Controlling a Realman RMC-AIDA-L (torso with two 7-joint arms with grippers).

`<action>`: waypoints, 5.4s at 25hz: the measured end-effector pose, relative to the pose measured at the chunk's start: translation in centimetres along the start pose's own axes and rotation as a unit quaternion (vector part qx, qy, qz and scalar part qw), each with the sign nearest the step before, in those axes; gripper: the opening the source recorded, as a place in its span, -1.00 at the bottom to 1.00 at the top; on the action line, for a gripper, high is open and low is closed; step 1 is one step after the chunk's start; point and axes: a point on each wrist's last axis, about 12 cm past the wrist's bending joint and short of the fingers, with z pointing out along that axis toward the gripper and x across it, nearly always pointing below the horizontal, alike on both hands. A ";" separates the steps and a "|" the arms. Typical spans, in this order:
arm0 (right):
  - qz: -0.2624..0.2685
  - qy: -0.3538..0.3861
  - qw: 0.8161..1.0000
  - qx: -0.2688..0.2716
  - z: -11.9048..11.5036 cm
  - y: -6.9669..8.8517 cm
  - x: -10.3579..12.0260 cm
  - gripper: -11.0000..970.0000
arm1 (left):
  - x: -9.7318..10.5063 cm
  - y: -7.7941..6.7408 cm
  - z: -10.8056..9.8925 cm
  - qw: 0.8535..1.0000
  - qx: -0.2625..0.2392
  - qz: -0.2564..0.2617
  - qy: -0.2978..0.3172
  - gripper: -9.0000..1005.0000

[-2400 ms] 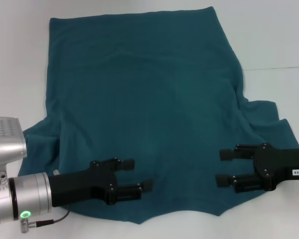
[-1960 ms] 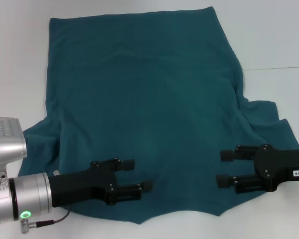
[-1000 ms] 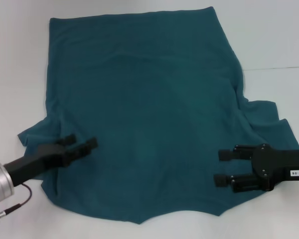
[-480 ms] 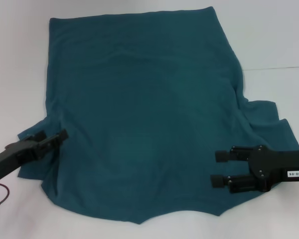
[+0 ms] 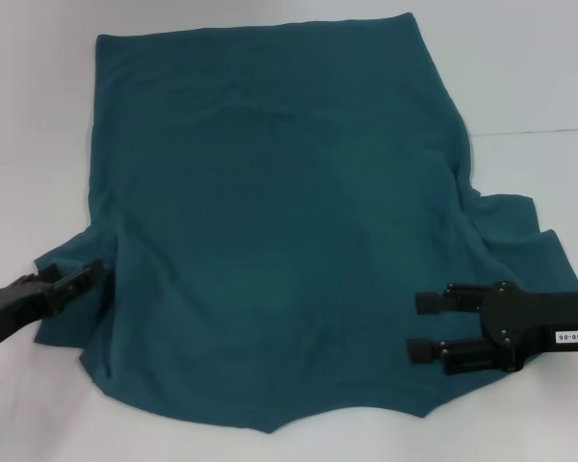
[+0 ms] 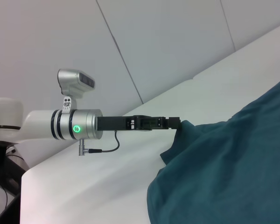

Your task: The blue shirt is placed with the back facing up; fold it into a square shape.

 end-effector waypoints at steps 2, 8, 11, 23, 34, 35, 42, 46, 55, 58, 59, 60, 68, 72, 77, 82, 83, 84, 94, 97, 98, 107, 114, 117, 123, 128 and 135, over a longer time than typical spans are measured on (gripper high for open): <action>0.000 0.000 1.000 0.000 0.0 0.0 0.0 0.84 | 0.0 0.1 -0.1 1.000 -0.003 -0.001 -0.001 0.71; 0.000 0.000 1.000 0.002 0.0 -0.1 -0.1 0.83 | 0.0 0.6 -0.5 1.000 -0.018 -0.004 -0.011 0.71; 0.000 0.000 1.000 0.002 0.0 -0.1 -0.1 0.83 | 0.1 0.9 -0.7 1.000 -0.029 -0.002 -0.012 0.71; -0.001 0.000 1.000 0.002 0.0 -0.1 -0.2 0.83 | 0.9 0.7 -0.1 0.999 -0.033 -0.005 -0.001 0.71; -0.003 -0.004 1.000 0.004 0.0 -0.1 -0.3 0.82 | 1.2 0.0 0.7 1.000 -0.017 0.002 0.013 0.71; -0.003 -0.004 1.000 0.004 0.0 -0.1 -0.3 0.82 | 1.2 -0.1 0.7 1.000 -0.016 0.003 0.014 0.71; -0.003 -0.005 1.000 0.004 0.0 -0.1 -0.2 0.81 | 1.0 -0.2 0.9 1.000 -0.014 0.005 0.013 0.71; -0.002 -0.005 1.000 0.003 0.0 -0.1 -0.2 0.81 | 1.0 0.2 0.9 0.999 -0.031 -0.002 0.009 0.71; 0.000 -0.006 1.000 0.004 -0.1 -0.1 -0.1 0.81 | 1.2 0.4 1.0 0.999 -0.047 -0.016 0.003 -0.09; 0.000 -0.006 1.000 0.004 -0.1 -0.1 0.0 0.80 | 1.1 0.5 1.0 0.999 -0.048 -0.018 0.001 -0.22; 0.001 -0.006 1.000 0.004 -0.1 0.0 0.0 0.80 | 1.1 0.5 1.0 0.999 -0.048 -0.018 0.000 -0.26; 0.001 -0.006 1.000 0.005 -0.1 0.0 0.0 0.80 | 1.1 0.5 1.0 0.999 -0.048 -0.018 0.000 -0.30; -0.001 -0.012 1.000 0.008 -0.3 -0.1 0.0 0.80 | 0.9 0.5 0.9 0.999 -0.050 -0.021 -0.005 -0.71; 0.001 -0.017 1.000 0.011 -0.3 -0.1 -0.1 0.80 | 0.4 1.0 0.7 0.998 -0.061 -0.022 -0.017 -0.94; 0.005 -0.020 1.000 0.009 0.0 0.0 0.0 0.79 | -0.3 1.7 0.5 0.996 -0.086 -0.013 -0.023 -0.98; 0.006 -0.023 1.000 0.011 0.1 -0.1 -0.1 0.79 | -1.2 2.1 0.4 0.995 -0.095 -0.001 -0.029 -0.98; 0.006 -0.024 1.000 0.011 0.2 -0.1 -0.1 0.79 | -1.4 2.2 0.4 0.995 -0.096 0.000 -0.029 -0.98; 0.006 -0.024 1.000 0.011 0.2 -0.1 -0.2 0.79 | -1.6 2.2 0.4 0.995 -0.097 0.003 -0.031 -0.98; 0.007 -0.025 1.000 0.009 0.5 -0.1 -0.3 0.78 | -2.7 2.3 0.8 0.994 -0.098 0.025 -0.030 -0.98; 0.007 -0.025 1.000 0.009 0.5 -0.1 -0.3 0.78 | -3.1 2.3 0.8 0.994 -0.099 0.032 -0.033 -0.98; 0.007 -0.025 1.000 0.009 0.5 -0.1 -0.3 0.78 | -3.2 2.3 0.8 0.994 -0.100 0.034 -0.034 -0.98; 0.007 -0.026 1.000 0.009 0.5 -0.1 -0.3 0.78 | -3.9 2.5 0.5 0.993 -0.105 0.045 -0.040 -0.98; 0.007 -0.026 1.000 0.009 0.5 -0.1 -0.3 0.77 | -4.0 2.4 0.6 0.993 -0.098 0.045 -0.042 -0.98; 0.007 -0.026 1.000 0.009 0.5 -0.1 -0.3 0.77 | -4.1 2.0 0.5 0.995 -0.084 0.039 -0.046 -0.98; 0.009 -0.026 1.000 0.009 0.5 0.0 -0.2 0.77 | -4.1 0.7 0.3 0.998 -0.025 0.024 -0.053 -0.98; 0.011 -0.026 1.000 0.010 0.5 0.0 0.0 0.76 | -4.3 -0.3 0.5 0.998 0.016 0.015 -0.060 -0.98; 0.012 -0.027 1.000 0.009 0.6 0.1 0.1 0.76 | -4.2 -1.2 1.2 0.998 0.038 0.008 -0.058 -0.98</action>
